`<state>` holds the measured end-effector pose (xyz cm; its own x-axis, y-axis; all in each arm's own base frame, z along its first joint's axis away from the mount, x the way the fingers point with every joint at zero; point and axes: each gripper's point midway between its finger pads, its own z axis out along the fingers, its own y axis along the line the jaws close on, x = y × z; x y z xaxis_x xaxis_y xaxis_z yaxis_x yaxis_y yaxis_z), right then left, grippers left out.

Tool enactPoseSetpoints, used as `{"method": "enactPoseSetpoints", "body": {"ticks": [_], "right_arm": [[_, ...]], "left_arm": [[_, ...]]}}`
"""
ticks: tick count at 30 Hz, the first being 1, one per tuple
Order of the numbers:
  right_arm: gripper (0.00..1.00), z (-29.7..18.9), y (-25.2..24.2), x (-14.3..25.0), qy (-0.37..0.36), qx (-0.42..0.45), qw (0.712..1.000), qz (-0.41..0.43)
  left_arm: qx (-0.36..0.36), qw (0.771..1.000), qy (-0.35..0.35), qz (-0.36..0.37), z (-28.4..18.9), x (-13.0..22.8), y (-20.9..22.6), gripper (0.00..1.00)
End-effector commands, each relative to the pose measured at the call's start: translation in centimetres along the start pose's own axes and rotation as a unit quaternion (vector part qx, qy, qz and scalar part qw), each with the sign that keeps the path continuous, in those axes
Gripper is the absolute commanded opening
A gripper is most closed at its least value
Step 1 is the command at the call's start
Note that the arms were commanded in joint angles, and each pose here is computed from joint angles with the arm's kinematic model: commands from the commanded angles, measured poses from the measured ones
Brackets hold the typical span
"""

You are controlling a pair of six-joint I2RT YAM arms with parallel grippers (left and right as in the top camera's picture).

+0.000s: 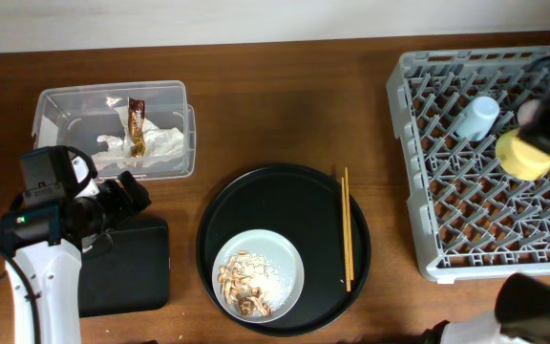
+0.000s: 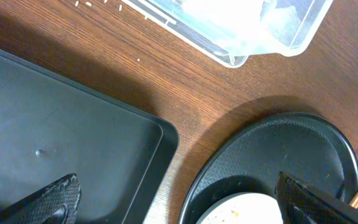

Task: Sort waste into correct bins and load items into the dishwasher rack
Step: 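Reach the right gripper to the tray and grasp one chopstick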

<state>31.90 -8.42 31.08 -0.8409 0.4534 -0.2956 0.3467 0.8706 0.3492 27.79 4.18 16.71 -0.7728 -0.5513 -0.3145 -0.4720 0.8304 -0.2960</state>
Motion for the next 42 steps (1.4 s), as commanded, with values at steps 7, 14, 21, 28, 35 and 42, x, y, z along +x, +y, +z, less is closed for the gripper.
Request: {"method": "enactPoseSetpoints", "body": {"ticks": [7, 14, 21, 28, 35, 42], "right_arm": [[0.99, 10.7, 9.0, 10.0, 0.193, -0.008, 0.964, -0.183], [0.99, 16.1, 13.9, 16.8, 0.258, -0.077, 0.931, -0.245], [0.7, 21.3, 11.8, 18.2, 0.213, 0.045, 0.958, -0.188], [0.52, 25.5, 10.7, 21.8, 0.194, 0.081, 0.963, -0.166], [0.51, 26.4, 9.3, 21.4, 0.11, 0.172, 0.967, -0.154], [0.5, 28.1, 8.6, 21.4, 0.106, 0.196, 0.963, -0.153]], "left_arm": [[0.002, 1.0, -0.013, -0.006, -0.6, -0.5, -0.1, 0.99], [0.002, 1.0, -0.013, -0.006, -0.6, -0.5, -0.1, 0.99], [0.002, 1.0, -0.013, -0.006, -0.6, -0.5, -0.1, 0.99], [0.002, 1.0, -0.013, -0.006, -0.6, -0.5, -0.1, 0.99], [0.002, 1.0, -0.013, -0.006, -0.6, -0.5, -0.1, 0.99], [0.002, 1.0, -0.013, -0.006, -0.6, -0.5, -0.1, 0.99]]}}
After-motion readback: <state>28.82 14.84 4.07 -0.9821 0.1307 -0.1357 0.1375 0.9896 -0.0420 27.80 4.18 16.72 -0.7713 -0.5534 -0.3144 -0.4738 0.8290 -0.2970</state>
